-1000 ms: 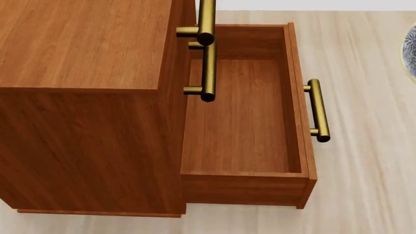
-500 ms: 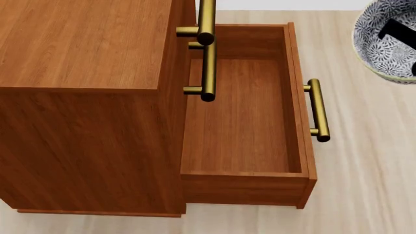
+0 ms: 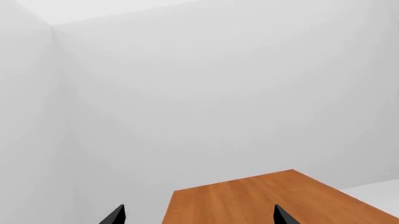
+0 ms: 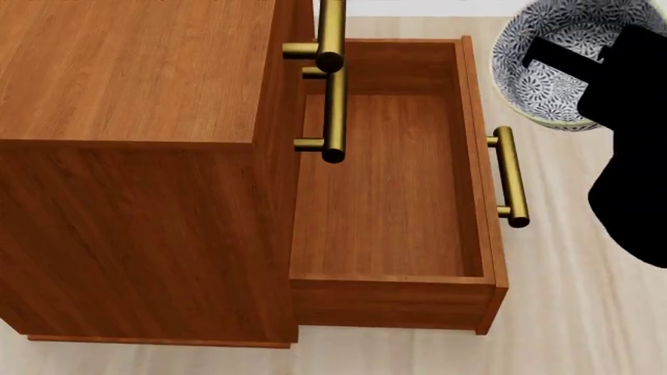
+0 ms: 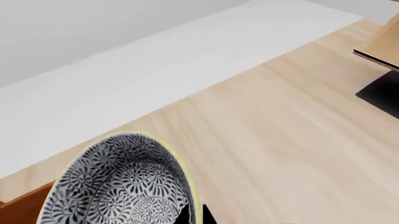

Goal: Put the bowl in the bottom drawer of the cabinet.

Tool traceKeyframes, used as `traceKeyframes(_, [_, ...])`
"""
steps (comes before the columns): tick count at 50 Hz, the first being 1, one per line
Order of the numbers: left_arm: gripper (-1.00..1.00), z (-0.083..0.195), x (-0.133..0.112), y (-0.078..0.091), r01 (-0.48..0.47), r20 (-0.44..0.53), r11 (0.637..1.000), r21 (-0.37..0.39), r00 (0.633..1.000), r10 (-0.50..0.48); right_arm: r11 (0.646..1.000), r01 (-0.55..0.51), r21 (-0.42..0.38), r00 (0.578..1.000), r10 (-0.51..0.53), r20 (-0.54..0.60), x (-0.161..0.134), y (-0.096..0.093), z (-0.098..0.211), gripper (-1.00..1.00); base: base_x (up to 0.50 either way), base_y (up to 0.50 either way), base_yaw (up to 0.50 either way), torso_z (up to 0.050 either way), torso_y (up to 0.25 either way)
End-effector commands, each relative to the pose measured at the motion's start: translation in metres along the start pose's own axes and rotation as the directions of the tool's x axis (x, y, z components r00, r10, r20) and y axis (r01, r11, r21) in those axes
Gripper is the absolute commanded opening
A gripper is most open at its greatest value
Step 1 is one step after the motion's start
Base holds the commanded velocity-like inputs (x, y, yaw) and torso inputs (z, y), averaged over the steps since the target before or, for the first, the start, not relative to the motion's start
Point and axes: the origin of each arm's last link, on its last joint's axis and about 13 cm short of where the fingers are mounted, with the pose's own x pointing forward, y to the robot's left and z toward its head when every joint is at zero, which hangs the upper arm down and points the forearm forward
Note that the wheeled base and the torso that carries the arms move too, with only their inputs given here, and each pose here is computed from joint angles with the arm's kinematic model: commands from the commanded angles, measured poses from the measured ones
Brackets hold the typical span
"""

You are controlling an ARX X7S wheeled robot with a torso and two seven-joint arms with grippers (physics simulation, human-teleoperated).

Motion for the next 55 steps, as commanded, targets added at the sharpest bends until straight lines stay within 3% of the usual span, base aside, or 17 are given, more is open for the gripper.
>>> traceKeyframes(1, [1.00, -0.001, 0.001, 0.000, 0.001, -0.001, 1.000, 0.002, 1.000, -0.001, 0.998, -0.043, -0.037, 0.999, 0.042, -0.015, 0.003, 0.012, -0.003, -1.00, 0.00, 0.00, 0.00, 0.000, 0.000])
traceKeyframes(8, [1.00, -0.002, 0.000, 0.000, 0.001, -0.002, 1.000, 0.002, 1.000, -0.001, 0.995, -0.063, -0.073, 0.998, 0.061, -0.024, 0.004, 0.016, -0.003, -1.00, 0.00, 0.00, 0.00, 0.000, 0.000])
traceKeyframes(15, [1.00, -0.001, -0.002, 0.002, -0.004, -0.002, 1.000, 0.004, 1.000, 0.004, 0.981, -0.107, -0.159, 0.994, 0.103, -0.028, 0.005, 0.020, -0.003, -1.00, 0.00, 0.00, 0.00, 0.000, 0.000])
traceKeyframes(34, [1.00, -0.001, -0.002, 0.002, -0.009, -0.003, 1.000, 0.009, 1.000, 0.009, 0.948, -0.182, -0.261, 0.983, 0.169, -0.071, 0.008, 0.018, -0.007, -1.00, 0.00, 0.00, 0.00, 0.000, 0.000])
traceKeyframes(55, [1.00, 0.001, 0.000, 0.000, 0.000, 0.000, 1.000, 0.019, 1.000, 0.000, 0.911, -0.260, -0.320, 0.965, 0.259, -0.047, 0.012, 0.008, -0.010, -1.00, 0.00, 0.00, 0.00, 0.000, 0.000])
